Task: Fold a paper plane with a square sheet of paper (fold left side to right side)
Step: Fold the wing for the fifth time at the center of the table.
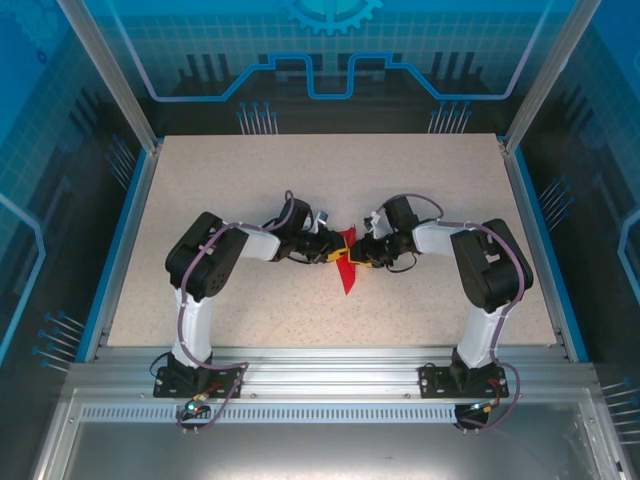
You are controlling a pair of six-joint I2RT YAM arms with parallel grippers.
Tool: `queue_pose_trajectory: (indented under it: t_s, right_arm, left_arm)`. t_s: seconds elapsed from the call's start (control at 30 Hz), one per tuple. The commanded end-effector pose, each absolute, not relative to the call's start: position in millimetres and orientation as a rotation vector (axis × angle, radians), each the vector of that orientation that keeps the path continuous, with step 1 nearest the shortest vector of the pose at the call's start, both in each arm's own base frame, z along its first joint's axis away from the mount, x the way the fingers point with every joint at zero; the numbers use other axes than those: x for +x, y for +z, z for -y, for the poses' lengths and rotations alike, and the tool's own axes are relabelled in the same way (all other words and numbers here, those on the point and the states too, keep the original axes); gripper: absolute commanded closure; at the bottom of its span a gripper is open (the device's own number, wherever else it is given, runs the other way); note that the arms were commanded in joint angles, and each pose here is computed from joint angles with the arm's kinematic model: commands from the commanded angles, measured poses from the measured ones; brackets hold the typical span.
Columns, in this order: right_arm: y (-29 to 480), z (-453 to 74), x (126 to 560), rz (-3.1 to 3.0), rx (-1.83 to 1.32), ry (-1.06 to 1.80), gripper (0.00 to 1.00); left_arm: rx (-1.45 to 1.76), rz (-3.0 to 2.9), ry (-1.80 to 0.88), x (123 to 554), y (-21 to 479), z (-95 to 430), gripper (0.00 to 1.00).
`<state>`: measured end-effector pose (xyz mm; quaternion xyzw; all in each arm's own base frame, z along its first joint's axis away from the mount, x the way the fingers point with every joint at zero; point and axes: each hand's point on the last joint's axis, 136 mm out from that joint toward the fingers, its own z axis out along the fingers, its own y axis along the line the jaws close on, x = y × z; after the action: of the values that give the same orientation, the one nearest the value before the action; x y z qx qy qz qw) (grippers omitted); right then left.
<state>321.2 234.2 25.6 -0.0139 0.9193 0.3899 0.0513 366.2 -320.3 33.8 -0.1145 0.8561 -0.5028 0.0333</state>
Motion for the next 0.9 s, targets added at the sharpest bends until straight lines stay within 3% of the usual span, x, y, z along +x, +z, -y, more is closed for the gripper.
queue_pose_trajectory:
  t_s: [0.0,0.6,0.87]
  right_arm:
    - [28.3,-234.1,321.0,-2.791,-0.034,1.215,0.71]
    - [30.3,-231.0,320.3,-2.790,-0.035,1.195,0.70]
    - [37.6,-229.2,320.0,-2.770,-0.054,1.186,0.66]
  left_arm:
    - [-0.327,-2.639,-1.591,366.1,33.5,329.1,0.74]
    - [-0.362,-2.649,-1.520,365.9,29.8,308.3,0.99]
    - [-0.362,-2.640,-1.507,368.6,32.7,300.7,1.00]
